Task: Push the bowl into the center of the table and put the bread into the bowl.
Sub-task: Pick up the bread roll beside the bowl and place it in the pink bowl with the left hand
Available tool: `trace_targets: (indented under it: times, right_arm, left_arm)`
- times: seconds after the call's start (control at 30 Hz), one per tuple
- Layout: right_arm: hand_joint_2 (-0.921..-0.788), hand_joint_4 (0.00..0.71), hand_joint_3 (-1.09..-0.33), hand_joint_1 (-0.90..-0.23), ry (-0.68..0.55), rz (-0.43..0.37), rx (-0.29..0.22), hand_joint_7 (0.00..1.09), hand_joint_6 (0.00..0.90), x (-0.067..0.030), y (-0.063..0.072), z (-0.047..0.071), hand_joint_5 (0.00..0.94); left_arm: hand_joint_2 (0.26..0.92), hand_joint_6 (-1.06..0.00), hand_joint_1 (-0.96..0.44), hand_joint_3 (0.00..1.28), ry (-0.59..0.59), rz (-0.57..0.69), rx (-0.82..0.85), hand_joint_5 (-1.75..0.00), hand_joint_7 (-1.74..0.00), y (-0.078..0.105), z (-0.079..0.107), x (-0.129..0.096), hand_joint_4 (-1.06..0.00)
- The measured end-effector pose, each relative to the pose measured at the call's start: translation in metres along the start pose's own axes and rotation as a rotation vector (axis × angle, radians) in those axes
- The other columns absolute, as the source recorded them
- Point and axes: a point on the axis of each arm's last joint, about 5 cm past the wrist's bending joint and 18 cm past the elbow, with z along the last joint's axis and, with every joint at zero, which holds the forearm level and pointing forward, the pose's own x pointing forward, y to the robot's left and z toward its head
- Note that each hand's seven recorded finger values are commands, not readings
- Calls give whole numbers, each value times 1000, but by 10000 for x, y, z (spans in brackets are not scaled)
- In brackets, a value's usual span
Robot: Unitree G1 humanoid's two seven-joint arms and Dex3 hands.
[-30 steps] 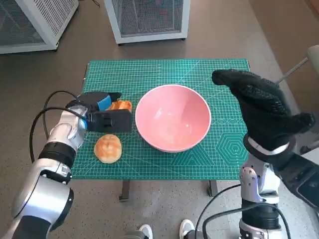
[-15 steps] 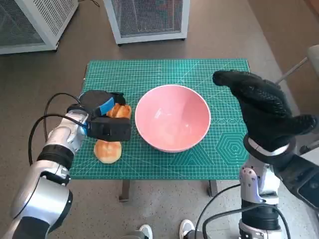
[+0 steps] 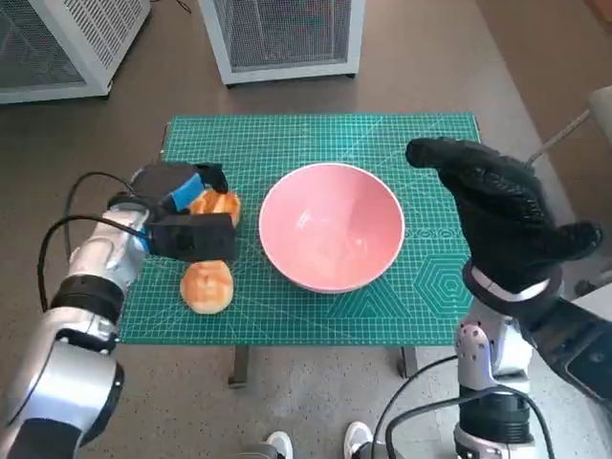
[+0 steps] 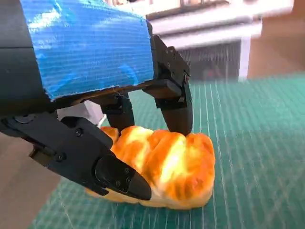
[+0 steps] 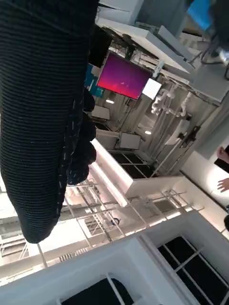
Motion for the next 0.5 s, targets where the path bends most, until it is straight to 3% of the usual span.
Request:
trace_targets:
  times: [0.5]
  right_arm:
    - [-921, 243, -401, -395, 8, -3, 4, 348, 175, -17, -5, -16, 0]
  left_arm:
    - [920, -617, 1, 65, -155, 290, -76, -1127, -1195, 589, 69, -101, -704]
